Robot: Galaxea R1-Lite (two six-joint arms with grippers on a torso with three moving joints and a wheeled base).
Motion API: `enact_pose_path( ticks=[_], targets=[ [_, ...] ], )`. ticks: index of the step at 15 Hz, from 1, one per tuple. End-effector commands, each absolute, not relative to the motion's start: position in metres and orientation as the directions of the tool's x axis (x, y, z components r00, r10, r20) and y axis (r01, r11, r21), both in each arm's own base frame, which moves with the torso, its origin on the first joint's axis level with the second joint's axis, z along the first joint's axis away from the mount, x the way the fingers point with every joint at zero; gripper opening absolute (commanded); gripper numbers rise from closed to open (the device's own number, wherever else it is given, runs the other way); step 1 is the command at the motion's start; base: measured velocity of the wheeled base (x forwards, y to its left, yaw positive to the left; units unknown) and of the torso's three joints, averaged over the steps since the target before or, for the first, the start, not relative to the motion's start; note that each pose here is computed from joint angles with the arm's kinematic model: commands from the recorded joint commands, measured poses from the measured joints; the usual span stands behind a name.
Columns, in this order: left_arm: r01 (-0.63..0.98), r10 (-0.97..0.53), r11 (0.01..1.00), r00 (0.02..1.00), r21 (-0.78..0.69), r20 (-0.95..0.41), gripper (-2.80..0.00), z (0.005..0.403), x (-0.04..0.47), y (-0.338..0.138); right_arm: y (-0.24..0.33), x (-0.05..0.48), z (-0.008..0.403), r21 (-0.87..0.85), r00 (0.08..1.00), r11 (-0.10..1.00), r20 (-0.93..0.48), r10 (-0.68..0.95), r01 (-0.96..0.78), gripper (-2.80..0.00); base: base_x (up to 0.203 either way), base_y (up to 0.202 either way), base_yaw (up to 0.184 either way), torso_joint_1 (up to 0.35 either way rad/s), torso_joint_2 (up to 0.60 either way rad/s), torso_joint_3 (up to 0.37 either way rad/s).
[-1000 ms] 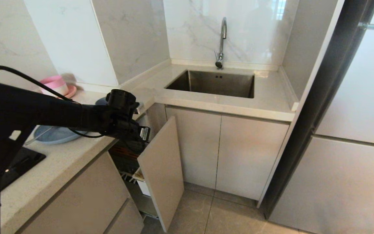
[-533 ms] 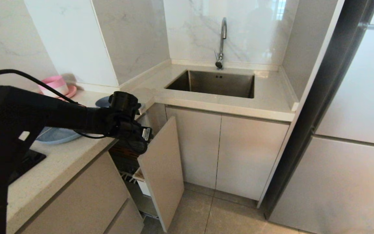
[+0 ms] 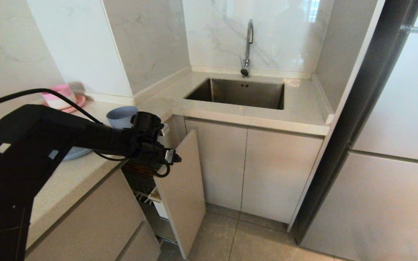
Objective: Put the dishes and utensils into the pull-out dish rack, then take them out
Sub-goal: Open the cupboard
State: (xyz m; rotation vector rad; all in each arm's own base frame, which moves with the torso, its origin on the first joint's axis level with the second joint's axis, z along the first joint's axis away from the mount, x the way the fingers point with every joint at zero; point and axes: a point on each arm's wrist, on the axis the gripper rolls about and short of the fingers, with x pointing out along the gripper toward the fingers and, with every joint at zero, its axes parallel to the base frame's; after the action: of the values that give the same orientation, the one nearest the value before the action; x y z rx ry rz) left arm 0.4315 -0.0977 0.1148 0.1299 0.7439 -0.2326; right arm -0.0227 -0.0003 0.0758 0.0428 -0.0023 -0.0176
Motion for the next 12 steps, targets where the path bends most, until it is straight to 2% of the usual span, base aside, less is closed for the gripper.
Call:
enact_pose_path(
  ticks=[1, 12],
  targets=[
    [0.262, -0.173, 0.965, 0.703, 0.026, -0.689, 0.00, 0.111, 0.433, -0.099, 0.000, -0.023, 0.076, 0.043, 1.000, 0.999, 0.002, -0.017, 0.017, -2.80, 0.000, 0.000, 0.000, 0.000, 0.00, 0.000],
    [0.296, -0.230, 0.955, 0.685, -0.025, -0.691, 0.00, 0.107, 0.430, -0.126, 0.000, -0.023, 0.076, 0.043, 1.000, 0.999, 0.002, -0.017, 0.017, -2.80, 0.000, 0.000, 0.000, 0.000, 0.00, 0.000]
  ],
)
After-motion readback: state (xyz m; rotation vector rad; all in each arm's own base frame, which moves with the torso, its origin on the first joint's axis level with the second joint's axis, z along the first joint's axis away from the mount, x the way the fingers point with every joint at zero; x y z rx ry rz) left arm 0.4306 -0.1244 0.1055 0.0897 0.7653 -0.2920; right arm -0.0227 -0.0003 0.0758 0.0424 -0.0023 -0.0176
